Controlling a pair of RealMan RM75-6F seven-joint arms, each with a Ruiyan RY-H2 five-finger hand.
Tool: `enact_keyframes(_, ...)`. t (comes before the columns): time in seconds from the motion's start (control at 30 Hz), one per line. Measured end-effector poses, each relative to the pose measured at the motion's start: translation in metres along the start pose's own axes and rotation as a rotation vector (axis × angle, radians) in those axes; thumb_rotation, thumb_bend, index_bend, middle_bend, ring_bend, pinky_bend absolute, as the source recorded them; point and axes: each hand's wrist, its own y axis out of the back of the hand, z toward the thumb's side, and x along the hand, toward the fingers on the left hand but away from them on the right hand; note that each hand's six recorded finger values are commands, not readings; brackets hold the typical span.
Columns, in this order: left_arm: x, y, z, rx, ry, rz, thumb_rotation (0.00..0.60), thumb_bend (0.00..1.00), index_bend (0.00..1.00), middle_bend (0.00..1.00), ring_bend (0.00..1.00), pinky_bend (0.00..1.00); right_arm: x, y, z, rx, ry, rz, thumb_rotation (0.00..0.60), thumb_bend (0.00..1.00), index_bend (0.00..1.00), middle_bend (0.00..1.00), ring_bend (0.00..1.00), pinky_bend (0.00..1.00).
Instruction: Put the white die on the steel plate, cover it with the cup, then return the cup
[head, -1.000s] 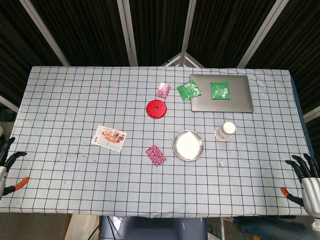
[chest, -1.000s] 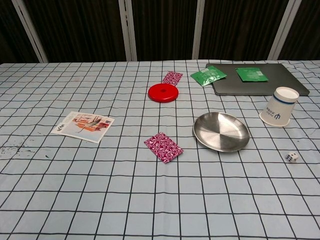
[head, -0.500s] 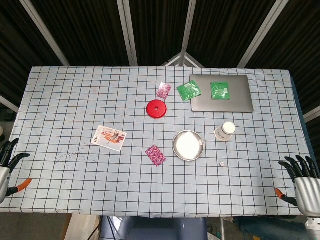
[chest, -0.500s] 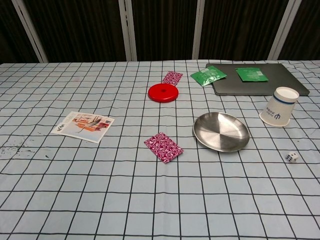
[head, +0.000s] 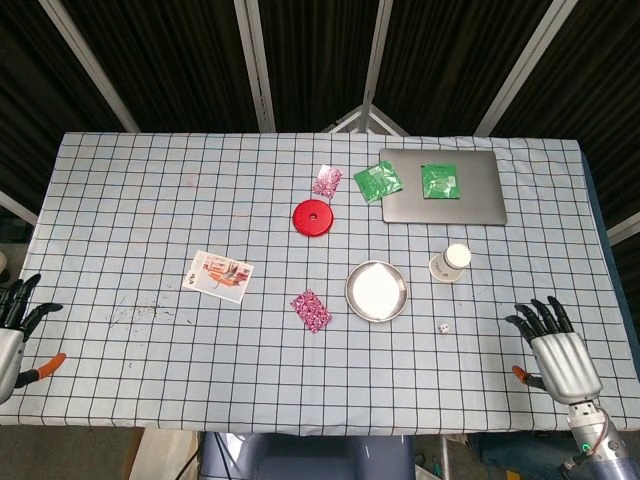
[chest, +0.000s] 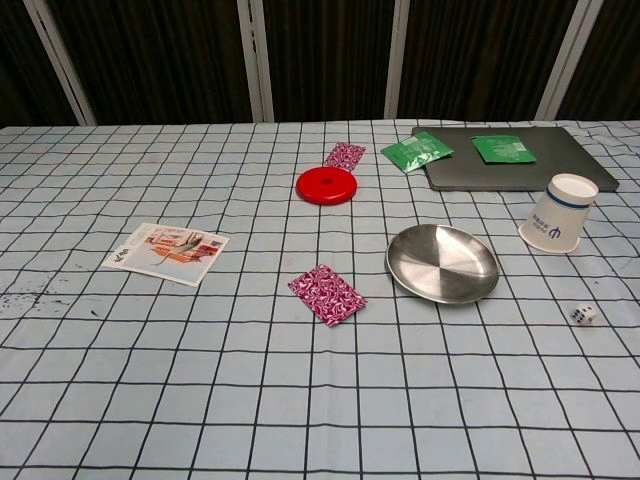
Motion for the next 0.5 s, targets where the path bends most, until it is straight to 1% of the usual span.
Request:
enact_keyframes(0.07, 0.0, -0.001, 0.001, 0.006, -0.001, -0.003, 0.6, 0.24, 0.29, 0.0, 0.0, 0.13, -0.009, -0.005, 0.0, 0.024, 0.026, 0.014, 0.6, 0.14, 0.31, 0.2, 0.12, 0.0)
enact_keyframes(0.13, 0.001, -0.003, 0.003, 0.011, -0.001, -0.005, 0.6, 0.24, 0.29, 0.0, 0.0, 0.13, -0.02, -0.009, 0.002, 0.05, 0.059, 0.024, 0.6, 0.17, 0.32, 0.2, 0.12, 0.0)
enact_keyframes(0.33, 0.002, -0.005, 0.007, 0.02, -0.007, -0.008, 0.6, 0.24, 0.29, 0.0, 0.0, 0.13, -0.044, -0.015, 0.01, 0.099, 0.135, 0.019, 0.6, 0.18, 0.32, 0.2, 0.12, 0.0)
enact_keyframes(0.5, 0.003, -0.008, 0.008, 0.026, -0.006, -0.008, 0.6, 0.24, 0.29, 0.0, 0.0, 0.13, -0.058, -0.021, 0.02, 0.088, 0.181, 0.019, 0.6, 0.18, 0.32, 0.2, 0.12, 0.0)
